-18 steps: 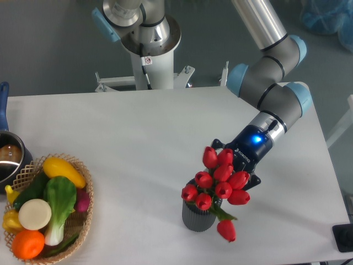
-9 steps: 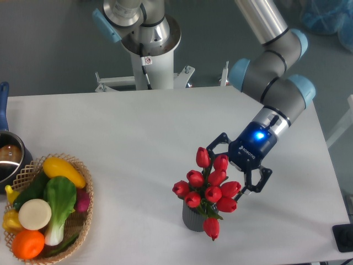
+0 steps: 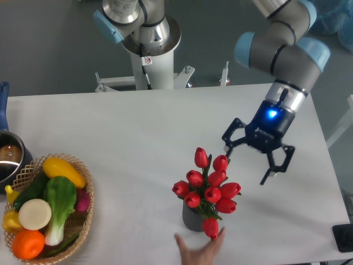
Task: Insert the flowers into the vase
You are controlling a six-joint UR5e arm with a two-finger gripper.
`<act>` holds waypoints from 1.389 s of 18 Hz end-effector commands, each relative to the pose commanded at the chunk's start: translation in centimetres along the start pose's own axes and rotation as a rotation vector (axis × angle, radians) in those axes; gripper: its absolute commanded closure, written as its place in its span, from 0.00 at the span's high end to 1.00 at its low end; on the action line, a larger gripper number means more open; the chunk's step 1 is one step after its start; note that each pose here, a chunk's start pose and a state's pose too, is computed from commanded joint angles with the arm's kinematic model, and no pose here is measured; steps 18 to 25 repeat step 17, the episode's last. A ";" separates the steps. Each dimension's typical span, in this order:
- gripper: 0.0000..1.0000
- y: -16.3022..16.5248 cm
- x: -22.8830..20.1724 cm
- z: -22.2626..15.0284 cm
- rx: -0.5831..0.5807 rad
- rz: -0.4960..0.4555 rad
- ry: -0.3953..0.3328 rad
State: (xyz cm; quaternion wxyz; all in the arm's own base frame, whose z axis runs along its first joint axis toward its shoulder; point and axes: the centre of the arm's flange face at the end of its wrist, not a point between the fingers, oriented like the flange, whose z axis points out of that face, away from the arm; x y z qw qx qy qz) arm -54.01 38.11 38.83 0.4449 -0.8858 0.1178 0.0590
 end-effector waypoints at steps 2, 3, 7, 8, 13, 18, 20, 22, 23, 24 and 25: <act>1.00 0.3 -0.3 -1.3 -0.057 0.006 -0.032; 1.00 1.0 -0.5 -1.7 -0.099 0.001 -0.046; 1.00 6.0 -1.0 -3.4 -0.320 0.071 -0.071; 1.00 7.5 -0.8 -3.6 -0.384 0.114 -0.059; 1.00 12.8 0.0 -4.8 -0.651 0.124 -0.019; 1.00 14.9 -0.5 -5.6 -0.841 0.111 -0.010; 1.00 14.9 -0.5 -5.6 -0.841 0.111 -0.010; 1.00 14.9 -0.5 -5.6 -0.841 0.111 -0.010; 1.00 14.9 -0.5 -5.6 -0.841 0.111 -0.010; 1.00 14.9 -0.5 -5.6 -0.841 0.111 -0.010; 1.00 14.9 -0.5 -5.6 -0.841 0.111 -0.010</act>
